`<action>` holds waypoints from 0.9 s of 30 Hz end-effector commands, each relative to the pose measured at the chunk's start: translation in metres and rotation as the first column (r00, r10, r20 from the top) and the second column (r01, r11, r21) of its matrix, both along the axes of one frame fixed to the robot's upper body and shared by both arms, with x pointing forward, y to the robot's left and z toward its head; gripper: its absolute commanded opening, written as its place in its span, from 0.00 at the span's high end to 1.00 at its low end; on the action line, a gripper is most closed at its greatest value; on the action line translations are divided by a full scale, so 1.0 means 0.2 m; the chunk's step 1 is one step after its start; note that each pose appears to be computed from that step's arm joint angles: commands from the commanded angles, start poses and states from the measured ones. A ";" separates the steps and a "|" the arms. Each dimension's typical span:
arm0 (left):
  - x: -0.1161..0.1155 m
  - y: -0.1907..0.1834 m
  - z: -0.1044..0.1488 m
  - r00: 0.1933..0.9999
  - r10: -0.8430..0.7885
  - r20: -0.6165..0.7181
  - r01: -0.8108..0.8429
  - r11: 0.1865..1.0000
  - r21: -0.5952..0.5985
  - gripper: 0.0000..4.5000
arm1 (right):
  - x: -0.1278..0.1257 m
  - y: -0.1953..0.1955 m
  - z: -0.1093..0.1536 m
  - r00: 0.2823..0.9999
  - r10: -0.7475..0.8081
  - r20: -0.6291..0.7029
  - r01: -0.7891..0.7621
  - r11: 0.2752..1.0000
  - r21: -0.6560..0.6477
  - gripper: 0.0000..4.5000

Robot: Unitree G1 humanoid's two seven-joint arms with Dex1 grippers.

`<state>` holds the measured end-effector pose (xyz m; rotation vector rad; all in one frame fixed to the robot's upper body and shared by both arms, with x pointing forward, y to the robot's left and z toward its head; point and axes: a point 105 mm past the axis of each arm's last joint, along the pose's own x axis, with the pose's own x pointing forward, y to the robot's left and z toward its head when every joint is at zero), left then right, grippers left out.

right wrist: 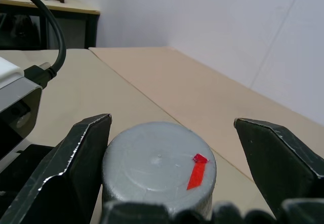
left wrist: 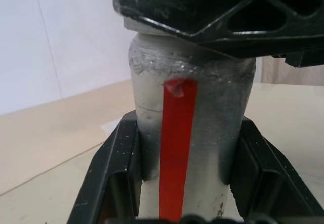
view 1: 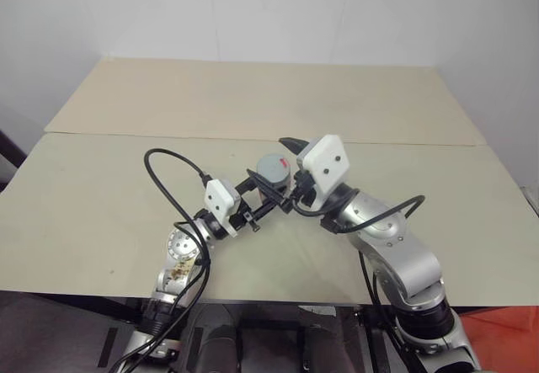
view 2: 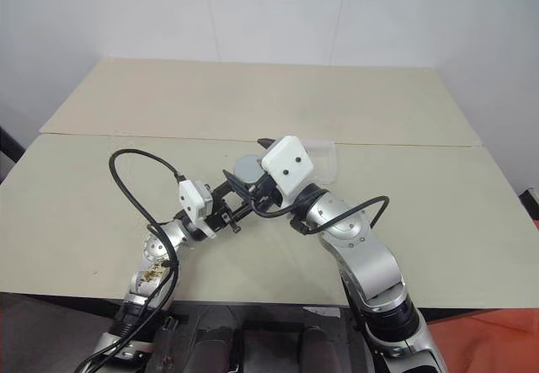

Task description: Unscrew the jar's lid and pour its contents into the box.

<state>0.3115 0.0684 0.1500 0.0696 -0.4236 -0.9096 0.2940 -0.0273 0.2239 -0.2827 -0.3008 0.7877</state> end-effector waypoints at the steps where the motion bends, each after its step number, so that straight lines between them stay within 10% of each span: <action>1: -0.01 0.03 0.07 0.999 -0.003 0.039 0.004 0.999 -0.044 0.57 | -0.02 -0.03 0.06 0.998 -0.009 0.064 0.008 1.000 0.023 0.01; 27: 0.03 0.10 0.05 0.999 0.018 0.032 -0.017 0.999 -0.027 0.57 | -0.01 -0.22 0.04 0.995 -0.063 0.078 0.067 0.997 -0.044 0.01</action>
